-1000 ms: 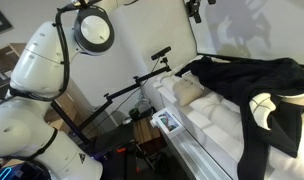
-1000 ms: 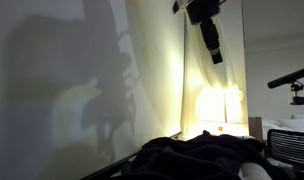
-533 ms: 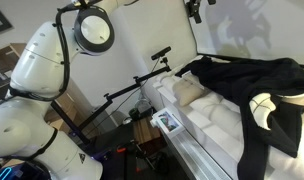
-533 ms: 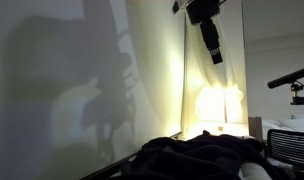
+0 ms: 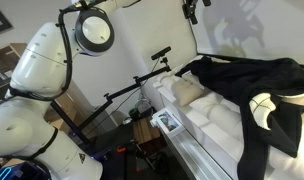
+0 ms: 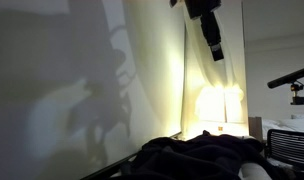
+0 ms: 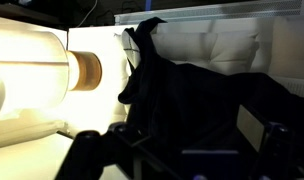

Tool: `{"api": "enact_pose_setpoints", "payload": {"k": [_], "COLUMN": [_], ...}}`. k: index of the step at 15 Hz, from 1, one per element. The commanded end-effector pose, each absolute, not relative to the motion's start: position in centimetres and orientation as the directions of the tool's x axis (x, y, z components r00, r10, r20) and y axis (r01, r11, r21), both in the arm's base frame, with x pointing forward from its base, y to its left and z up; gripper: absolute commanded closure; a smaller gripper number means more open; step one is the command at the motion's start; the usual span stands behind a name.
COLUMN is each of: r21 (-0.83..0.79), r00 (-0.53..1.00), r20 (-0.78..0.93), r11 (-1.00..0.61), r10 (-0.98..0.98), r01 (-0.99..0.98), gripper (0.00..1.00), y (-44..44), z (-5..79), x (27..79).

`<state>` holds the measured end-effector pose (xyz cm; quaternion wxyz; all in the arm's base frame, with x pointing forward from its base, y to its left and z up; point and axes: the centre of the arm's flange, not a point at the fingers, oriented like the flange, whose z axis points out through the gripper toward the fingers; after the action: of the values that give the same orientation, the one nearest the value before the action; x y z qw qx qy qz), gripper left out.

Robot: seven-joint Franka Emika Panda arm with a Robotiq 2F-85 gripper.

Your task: Unfold the black cloth on the bed.

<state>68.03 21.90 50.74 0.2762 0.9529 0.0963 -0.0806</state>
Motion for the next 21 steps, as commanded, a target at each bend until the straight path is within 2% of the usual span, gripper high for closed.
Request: {"api": "enact_pose_setpoints", "payload": {"k": [1,8,12,21], "r21": [0.561,0.634,0.567,0.372], "r00": [0.968,0.973,0.957,0.902], "r20": [-0.188,-0.146,-0.188,-0.305], "r11": [-0.791,-0.738,-0.772,-0.834], "r10": [0.167,0.177,0.219,0.306], "r01": [0.246,0.23,0.288,0.408], "gripper": [0.0,0.0,0.0,0.0], "y": [22.9,25.9,25.0,15.5], "z": [50.4,50.8,50.6,47.6], "x": [63.2,61.4,62.4,69.7]}}
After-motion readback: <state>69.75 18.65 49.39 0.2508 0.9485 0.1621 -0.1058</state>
